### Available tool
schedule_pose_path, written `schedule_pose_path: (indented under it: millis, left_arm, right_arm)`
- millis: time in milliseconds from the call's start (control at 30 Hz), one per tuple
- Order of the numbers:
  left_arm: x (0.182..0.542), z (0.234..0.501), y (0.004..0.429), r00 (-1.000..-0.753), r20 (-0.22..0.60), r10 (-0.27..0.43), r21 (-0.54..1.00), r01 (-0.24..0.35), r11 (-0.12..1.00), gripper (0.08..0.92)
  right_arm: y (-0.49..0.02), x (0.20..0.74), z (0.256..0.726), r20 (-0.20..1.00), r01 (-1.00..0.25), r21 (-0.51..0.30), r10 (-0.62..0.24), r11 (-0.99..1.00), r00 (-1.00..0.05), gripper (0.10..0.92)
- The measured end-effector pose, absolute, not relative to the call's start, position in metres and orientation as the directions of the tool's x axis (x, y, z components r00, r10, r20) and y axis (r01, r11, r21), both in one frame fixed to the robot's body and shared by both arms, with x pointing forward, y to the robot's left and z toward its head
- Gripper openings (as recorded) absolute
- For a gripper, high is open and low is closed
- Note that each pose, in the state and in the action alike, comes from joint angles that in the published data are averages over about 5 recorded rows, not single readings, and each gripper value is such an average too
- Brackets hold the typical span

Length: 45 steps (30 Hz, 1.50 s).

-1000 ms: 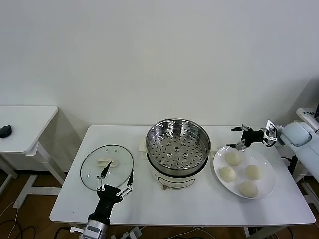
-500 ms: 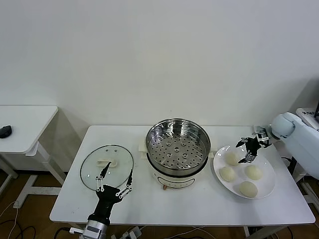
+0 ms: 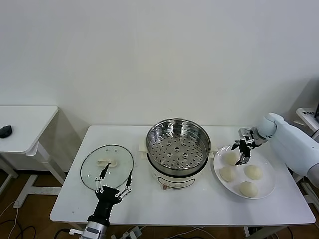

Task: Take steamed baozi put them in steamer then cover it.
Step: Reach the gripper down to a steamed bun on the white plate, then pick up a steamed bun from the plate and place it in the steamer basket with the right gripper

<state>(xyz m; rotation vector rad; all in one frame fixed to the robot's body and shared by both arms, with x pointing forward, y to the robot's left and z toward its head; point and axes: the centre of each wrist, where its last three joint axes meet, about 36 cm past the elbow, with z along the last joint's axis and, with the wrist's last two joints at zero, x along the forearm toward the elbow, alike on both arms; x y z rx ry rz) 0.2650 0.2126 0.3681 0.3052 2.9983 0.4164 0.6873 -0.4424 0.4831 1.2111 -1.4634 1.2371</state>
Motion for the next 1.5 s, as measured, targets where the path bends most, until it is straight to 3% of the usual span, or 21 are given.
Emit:
schedule_pose_path:
  millis: [167,533,900,1233,1500]
  left_arm:
    - [0.265,0.366,0.213,-0.975,-0.07,0.211,0.279,0.184,0.943,0.823]
    - [0.265,0.365,0.213,-0.975,-0.072,0.208,0.279,0.181,0.943,0.823]
    - [0.27,0.368,0.218,-0.976,-0.082,0.201,0.285,0.17,0.943,0.823]
    - [0.271,0.373,0.216,-0.973,-0.096,0.209,0.282,0.175,0.943,0.823]
    - [0.27,0.379,0.214,-0.971,-0.107,0.215,0.278,0.179,0.944,0.823]
  right_arm:
    - [-0.441,0.689,0.479,0.977,-0.985,-0.166,-0.132,0.04,-0.17,0.816]
    - [-0.435,0.692,0.47,0.978,-0.986,-0.162,-0.125,0.038,-0.166,0.679]
    - [-0.436,0.693,0.483,0.974,-0.983,-0.182,-0.133,0.019,-0.183,0.627]
    - [-0.424,0.699,0.561,0.958,-0.955,-0.259,-0.167,-0.148,-0.234,0.614]
    - [-0.366,0.699,0.653,0.937,-0.824,-0.346,-0.207,-0.449,-0.28,0.611]
